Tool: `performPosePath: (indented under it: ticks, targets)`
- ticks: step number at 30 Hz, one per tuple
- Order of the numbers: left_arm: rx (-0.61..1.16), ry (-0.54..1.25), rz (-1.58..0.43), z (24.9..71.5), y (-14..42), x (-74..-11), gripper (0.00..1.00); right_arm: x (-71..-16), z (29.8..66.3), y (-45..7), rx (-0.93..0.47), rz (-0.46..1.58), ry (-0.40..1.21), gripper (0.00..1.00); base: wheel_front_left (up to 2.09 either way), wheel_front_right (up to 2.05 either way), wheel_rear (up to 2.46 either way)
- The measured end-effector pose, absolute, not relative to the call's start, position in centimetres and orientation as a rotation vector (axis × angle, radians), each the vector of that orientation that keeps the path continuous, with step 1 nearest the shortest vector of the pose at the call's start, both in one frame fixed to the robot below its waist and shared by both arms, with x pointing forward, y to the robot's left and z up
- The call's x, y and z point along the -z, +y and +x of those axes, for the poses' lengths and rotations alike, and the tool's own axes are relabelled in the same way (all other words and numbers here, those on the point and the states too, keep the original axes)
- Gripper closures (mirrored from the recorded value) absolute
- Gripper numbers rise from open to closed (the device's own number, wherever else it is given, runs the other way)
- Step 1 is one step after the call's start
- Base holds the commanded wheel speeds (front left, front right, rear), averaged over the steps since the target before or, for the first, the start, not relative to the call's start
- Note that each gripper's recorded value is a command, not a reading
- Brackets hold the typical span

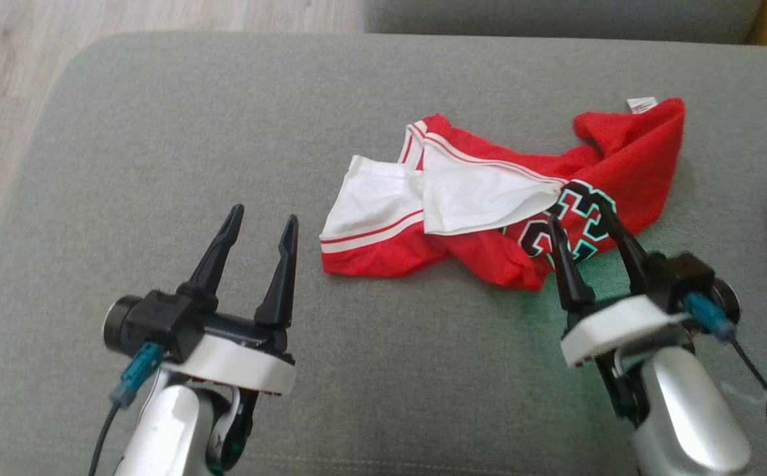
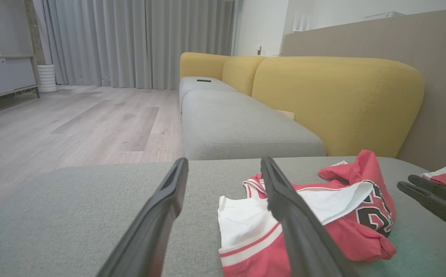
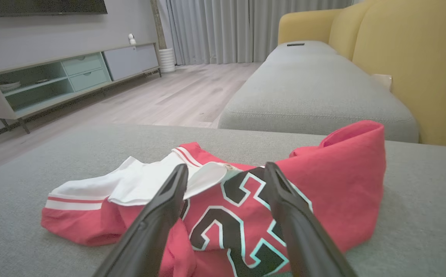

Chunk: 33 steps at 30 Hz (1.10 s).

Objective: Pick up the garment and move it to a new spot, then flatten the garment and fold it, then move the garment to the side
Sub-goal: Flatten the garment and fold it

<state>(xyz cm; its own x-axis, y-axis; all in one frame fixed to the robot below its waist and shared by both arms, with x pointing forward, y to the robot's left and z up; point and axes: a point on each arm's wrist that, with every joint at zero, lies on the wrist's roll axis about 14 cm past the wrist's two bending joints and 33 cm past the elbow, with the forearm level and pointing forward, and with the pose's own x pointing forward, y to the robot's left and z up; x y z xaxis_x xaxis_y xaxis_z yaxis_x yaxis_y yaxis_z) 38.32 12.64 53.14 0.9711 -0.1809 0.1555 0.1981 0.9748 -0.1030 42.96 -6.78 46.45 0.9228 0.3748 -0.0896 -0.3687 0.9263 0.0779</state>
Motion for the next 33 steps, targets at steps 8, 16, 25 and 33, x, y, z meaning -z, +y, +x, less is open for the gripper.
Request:
performPosePath:
  ticks: [8, 16, 25, 33]
  targets:
    - [0.179, -0.112, -0.118, 39.0, 13.2, -51.9, 0.00, -43.5, 45.9, -5.0, -0.425, 0.003, 0.231, 0.00, 0.00, 0.00, 0.00]
    - [0.164, -0.082, -0.119, 39.1, 13.7, -50.9, 0.00, -41.3, 46.5, -3.8, -0.459, -0.010, 0.299, 0.17, 0.00, 0.00, 0.00]
    - [0.182, -0.084, -0.125, 39.2, 13.1, -51.0, 0.00, -44.3, 47.6, -2.9, -0.478, 0.033, 0.195, 1.00, 0.00, 0.00, 0.00]
    - [0.190, -0.102, -0.127, 39.0, 12.8, -51.7, 0.00, -51.0, 51.0, -3.0, -0.458, 0.088, 0.036, 1.00, 0.00, 0.00, 0.00]
